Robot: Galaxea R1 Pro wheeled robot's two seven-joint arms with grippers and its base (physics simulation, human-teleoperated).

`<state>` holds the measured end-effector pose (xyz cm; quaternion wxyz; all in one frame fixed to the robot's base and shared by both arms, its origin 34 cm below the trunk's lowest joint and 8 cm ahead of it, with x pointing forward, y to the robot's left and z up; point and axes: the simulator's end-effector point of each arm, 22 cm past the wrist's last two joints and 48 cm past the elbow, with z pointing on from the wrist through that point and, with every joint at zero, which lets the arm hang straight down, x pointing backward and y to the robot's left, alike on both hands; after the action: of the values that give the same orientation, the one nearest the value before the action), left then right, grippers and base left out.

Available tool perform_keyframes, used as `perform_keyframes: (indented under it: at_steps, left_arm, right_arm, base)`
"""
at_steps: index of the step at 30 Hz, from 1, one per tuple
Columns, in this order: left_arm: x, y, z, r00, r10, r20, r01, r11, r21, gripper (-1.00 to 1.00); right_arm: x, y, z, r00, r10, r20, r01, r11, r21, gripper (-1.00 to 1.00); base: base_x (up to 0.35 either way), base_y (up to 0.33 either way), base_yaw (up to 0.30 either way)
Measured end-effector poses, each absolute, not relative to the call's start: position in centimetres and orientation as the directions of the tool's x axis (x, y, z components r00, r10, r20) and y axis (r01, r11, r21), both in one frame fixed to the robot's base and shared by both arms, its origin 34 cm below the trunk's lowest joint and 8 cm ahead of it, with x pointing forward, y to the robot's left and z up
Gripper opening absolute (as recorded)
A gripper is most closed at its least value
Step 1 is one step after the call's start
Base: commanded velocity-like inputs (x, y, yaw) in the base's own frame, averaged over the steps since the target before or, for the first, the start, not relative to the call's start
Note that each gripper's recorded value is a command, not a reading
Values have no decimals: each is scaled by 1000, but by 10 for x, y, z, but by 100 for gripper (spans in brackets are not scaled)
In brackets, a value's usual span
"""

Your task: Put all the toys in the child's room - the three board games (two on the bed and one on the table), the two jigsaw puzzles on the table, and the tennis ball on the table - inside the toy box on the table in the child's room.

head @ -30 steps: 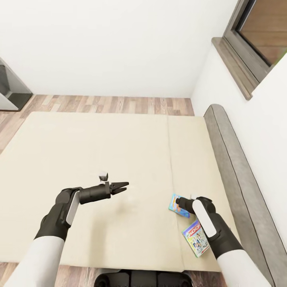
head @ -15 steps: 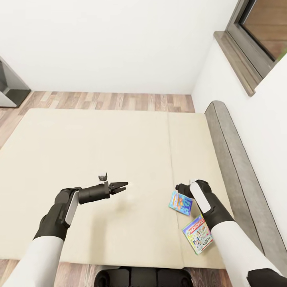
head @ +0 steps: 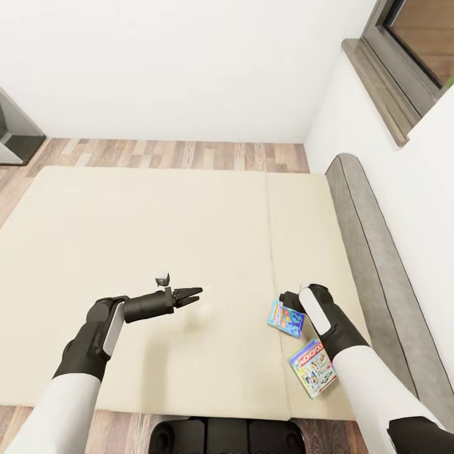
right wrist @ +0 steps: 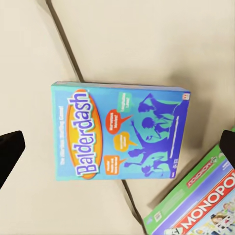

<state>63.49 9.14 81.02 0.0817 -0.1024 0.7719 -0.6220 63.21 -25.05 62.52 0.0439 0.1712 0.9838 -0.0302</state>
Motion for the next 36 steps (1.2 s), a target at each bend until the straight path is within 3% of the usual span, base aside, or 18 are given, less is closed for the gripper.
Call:
perform_keyframes:
  at_steps: [36]
  left_arm:
    - [625,93,784,-964,-262,48,-105,206,-973,100]
  right_arm:
    - [624,-261,603,-939,336,-71,341,938,-71,100]
  base:
    - [0,0,0]
